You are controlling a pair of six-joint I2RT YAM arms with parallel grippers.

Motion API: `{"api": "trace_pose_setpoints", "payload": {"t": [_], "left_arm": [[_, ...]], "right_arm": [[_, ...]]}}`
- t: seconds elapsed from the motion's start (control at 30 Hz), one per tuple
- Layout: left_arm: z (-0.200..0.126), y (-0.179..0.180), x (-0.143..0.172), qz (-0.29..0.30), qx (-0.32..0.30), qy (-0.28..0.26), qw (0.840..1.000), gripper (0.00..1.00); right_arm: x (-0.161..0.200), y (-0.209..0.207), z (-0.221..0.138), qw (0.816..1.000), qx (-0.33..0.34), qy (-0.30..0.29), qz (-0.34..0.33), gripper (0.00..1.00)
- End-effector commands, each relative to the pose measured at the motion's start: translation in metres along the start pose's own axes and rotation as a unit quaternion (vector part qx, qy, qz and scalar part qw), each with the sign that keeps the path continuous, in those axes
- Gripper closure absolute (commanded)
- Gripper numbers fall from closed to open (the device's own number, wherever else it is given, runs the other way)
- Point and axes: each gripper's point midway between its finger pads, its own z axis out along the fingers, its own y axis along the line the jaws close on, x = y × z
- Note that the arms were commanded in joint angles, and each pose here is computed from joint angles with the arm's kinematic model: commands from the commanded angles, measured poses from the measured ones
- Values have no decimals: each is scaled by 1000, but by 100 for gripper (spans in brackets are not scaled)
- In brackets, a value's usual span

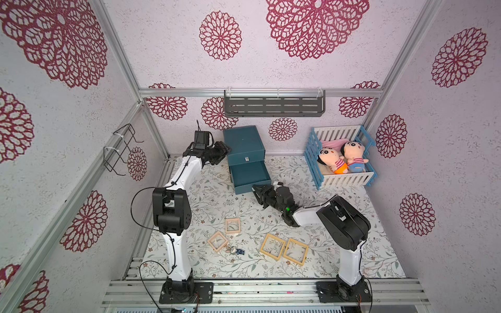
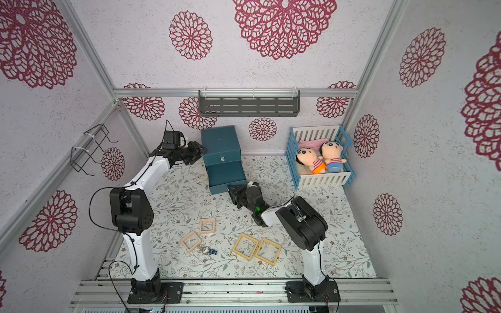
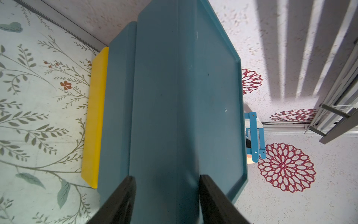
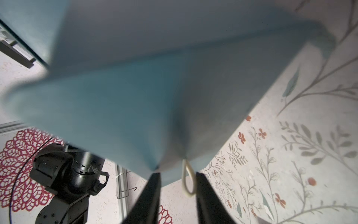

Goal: Place the brooch boxes into the drawer by color
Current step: Open the drawer in the storage box.

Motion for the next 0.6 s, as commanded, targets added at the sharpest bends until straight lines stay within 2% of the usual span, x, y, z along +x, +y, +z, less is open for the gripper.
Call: {"api": "trace_pose_setpoints", "payload": {"t": [0.0,0.2,0.23,0.37,0.47,0.57], "left_arm": [[-7,-7,-1,7,-3,-2,1000,37],[-23,-17,-8,12,-6,-27,1000,34],[-26,-18,-9,13,-8,-32,999,30],[-43,-19,-13,19,-30,-53,998,28],[-72,-24,-10,33,-47,-75,996,27],[-88,-17,7,50,-78,-77,993,28]], "right_arm": [[4,43,-13,999,-32,-6,-35,51],[2,49,-31,995,-16,-5,-94,37],[1,51,-34,994,-13,-4,-111,35],[-4,61,-50,983,2,0,-186,34],[-4,68,-66,963,16,12,-270,34],[3,74,-86,931,27,30,-363,36]]}}
